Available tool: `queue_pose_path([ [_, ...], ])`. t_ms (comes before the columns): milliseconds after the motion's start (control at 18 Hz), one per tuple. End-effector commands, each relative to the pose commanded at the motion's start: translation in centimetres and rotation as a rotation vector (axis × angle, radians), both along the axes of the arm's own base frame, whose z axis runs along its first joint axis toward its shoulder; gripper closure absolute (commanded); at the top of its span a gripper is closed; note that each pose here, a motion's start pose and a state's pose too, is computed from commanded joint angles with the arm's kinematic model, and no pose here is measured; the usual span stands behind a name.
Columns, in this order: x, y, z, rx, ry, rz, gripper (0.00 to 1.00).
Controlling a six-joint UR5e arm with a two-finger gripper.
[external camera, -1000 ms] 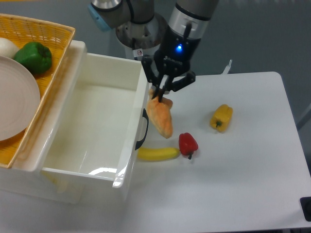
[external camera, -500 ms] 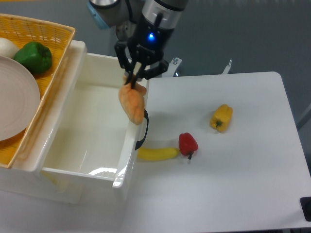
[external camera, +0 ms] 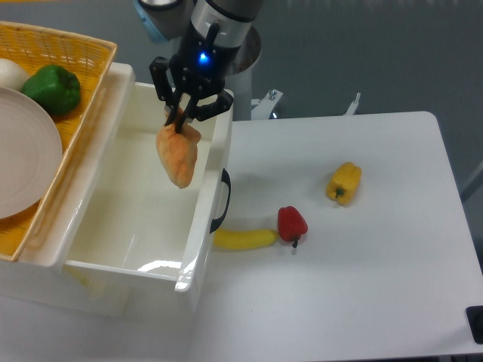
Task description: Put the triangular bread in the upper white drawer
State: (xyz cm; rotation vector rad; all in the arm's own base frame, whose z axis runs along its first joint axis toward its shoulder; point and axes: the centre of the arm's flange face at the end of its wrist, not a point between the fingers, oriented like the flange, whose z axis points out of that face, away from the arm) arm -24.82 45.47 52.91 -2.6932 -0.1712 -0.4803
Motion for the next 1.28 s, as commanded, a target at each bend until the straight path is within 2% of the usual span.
queue_pose_path([
  [56,0.0,0.3,-0.3,-0.002,-0.004,-0.005,0.59],
  [111,0.1,0.4,-0.5,-0.003,-0.003,-0.014,0.35],
  [167,-0.1,0.6,-0.8,-0.006,-0.006,-0.014,0.22],
  [222,-0.2,0.7,-1.0,-0.006,-0.012,-0.014,0.18],
  [278,-0.3,0.9,-1.1,-0.008,-0.012,-0.016,0.04],
  [667,-1.0,0.6,-0.8,0.0,0.005,-0.009,0.0],
  [778,-1.5,0.6,-0.5,0.012,0.043,-0.003,0.0],
  [1000,-3.2,-0.3,-0.5,-0.048,0.161,0.019,0.0],
  [1278,-5.5,-1.1,-1.4,-0.108,0.213,0.049,0.0],
])
